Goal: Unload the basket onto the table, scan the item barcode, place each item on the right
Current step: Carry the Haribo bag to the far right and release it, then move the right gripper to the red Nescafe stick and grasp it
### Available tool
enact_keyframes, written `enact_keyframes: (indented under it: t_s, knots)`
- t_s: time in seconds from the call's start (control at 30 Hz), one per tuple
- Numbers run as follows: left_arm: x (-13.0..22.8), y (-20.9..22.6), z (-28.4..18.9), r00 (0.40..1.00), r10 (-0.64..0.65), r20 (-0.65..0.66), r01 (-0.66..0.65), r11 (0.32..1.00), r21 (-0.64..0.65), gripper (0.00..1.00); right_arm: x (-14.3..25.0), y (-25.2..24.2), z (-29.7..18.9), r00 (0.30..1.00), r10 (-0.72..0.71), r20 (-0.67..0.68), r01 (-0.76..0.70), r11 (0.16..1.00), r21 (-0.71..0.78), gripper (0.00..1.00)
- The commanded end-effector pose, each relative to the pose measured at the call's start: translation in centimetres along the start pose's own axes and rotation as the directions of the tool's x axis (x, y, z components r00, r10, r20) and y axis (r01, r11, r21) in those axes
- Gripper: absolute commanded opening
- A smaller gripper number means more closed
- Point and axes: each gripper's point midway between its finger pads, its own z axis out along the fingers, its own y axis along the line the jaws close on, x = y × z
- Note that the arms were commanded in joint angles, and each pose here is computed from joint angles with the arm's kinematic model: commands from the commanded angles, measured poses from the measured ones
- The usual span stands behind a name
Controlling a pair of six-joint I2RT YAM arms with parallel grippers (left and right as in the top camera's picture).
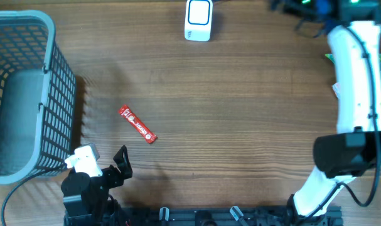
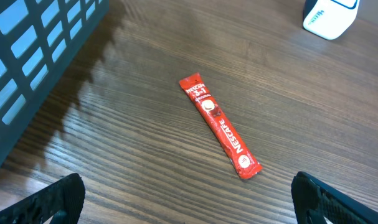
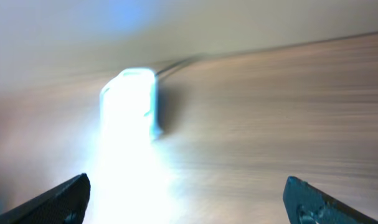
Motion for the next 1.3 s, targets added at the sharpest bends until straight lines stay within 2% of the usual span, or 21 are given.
enact_keyframes:
  t_s: [0.0, 0.13, 0.23, 0.3, 0.63, 0.77, 1.0, 1.27]
  knots:
    - [0.0, 0.1, 0.0, 1.000, 0.018, 0.006, -0.018, 1.000, -0.005, 1.00, 8.6, 9.2, 5.2, 0.926, -0.335, -0.175, 0.257, 0.897, -0.360, 1.00]
    - [0.0, 0.1, 0.0, 1.000, 0.018, 0.006, -0.018, 1.000, -0.005, 1.00, 16.1, 13.9, 8.9, 0.841, -0.486, -0.240, 0.357, 0.830, -0.430, 1.00]
    - [0.0, 0.1, 0.0, 1.000, 0.018, 0.006, -0.018, 1.000, -0.005, 1.00, 20.0, 14.3, 10.9, 0.847, -0.411, -0.338, 0.291, 0.889, -0.353, 1.00]
    - [0.0, 0.1, 0.0, 1.000, 0.018, 0.006, -0.018, 1.000, -0.005, 1.00, 21.7, 14.8, 11.4, 0.841, -0.399, -0.366, 0.270, 0.895, -0.356, 1.00]
    - [1.2, 0.5, 0.0, 0.999, 0.015, -0.043, -0.016, 1.000, -0.021, 1.00, 23.4, 17.4, 11.3, 0.817, -0.457, -0.352, 0.315, 0.864, -0.392, 1.00]
    - [3.4, 1.1, -0.2, 0.991, 0.006, -0.133, -0.012, 0.999, -0.046, 1.00, 23.3, 17.1, 12.1, 0.826, -0.457, -0.330, 0.329, 0.866, -0.376, 1.00]
    - [3.4, 1.3, -0.2, 0.991, 0.006, -0.133, -0.013, 0.998, -0.057, 1.00, 25.9, 15.6, 12.6, 0.810, -0.428, -0.401, 0.292, 0.888, -0.356, 1.00]
    - [3.4, 1.3, -0.2, 0.991, 0.006, -0.133, -0.013, 0.998, -0.057, 1.00, 26.1, 15.6, 12.6, 0.826, -0.366, -0.428, 0.233, 0.914, -0.331, 1.00]
